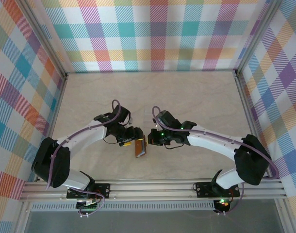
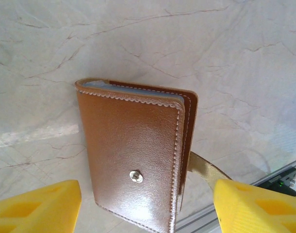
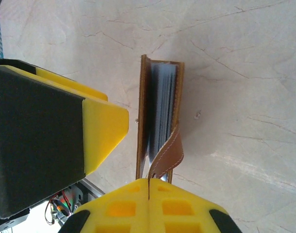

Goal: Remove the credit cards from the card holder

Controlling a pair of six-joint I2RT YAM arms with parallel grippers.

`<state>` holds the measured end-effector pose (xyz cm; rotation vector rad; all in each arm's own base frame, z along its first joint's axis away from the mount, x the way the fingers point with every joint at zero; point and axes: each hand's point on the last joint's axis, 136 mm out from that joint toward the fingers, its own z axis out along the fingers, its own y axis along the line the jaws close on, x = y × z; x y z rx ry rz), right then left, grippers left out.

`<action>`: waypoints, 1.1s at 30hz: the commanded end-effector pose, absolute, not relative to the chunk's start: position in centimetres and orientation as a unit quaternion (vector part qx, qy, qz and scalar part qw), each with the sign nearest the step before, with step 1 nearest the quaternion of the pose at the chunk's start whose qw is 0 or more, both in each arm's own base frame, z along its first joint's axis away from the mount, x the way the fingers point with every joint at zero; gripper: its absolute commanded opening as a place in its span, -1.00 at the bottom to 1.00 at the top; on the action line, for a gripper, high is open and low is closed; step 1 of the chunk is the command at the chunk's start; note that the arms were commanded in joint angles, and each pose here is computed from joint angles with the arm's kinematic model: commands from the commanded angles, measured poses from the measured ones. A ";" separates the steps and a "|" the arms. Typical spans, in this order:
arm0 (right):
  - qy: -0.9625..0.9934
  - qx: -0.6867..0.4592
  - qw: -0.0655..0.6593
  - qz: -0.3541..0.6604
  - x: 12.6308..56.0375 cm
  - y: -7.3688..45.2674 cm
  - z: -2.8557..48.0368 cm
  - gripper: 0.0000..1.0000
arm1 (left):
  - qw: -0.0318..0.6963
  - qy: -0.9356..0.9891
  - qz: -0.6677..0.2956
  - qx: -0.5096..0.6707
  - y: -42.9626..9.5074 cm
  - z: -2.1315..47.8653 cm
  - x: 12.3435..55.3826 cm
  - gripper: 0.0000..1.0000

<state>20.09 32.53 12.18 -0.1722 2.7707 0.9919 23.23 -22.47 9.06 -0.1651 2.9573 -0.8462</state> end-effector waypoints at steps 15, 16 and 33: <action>0.930 -0.052 0.100 0.349 19.7 32.2 13.3 -0.90 | 0.000 0.967 -0.254 -0.021 -23.3 7.2 22.0 0.48; 0.931 -0.051 0.101 0.348 19.7 32.1 13.3 -0.90 | 0.000 0.969 -0.248 -0.018 -23.2 7.1 22.0 0.49; 0.950 -0.039 0.110 0.290 19.7 29.8 12.5 -0.92 | 0.037 0.983 -0.181 -0.010 -20.4 8.4 22.5 -0.16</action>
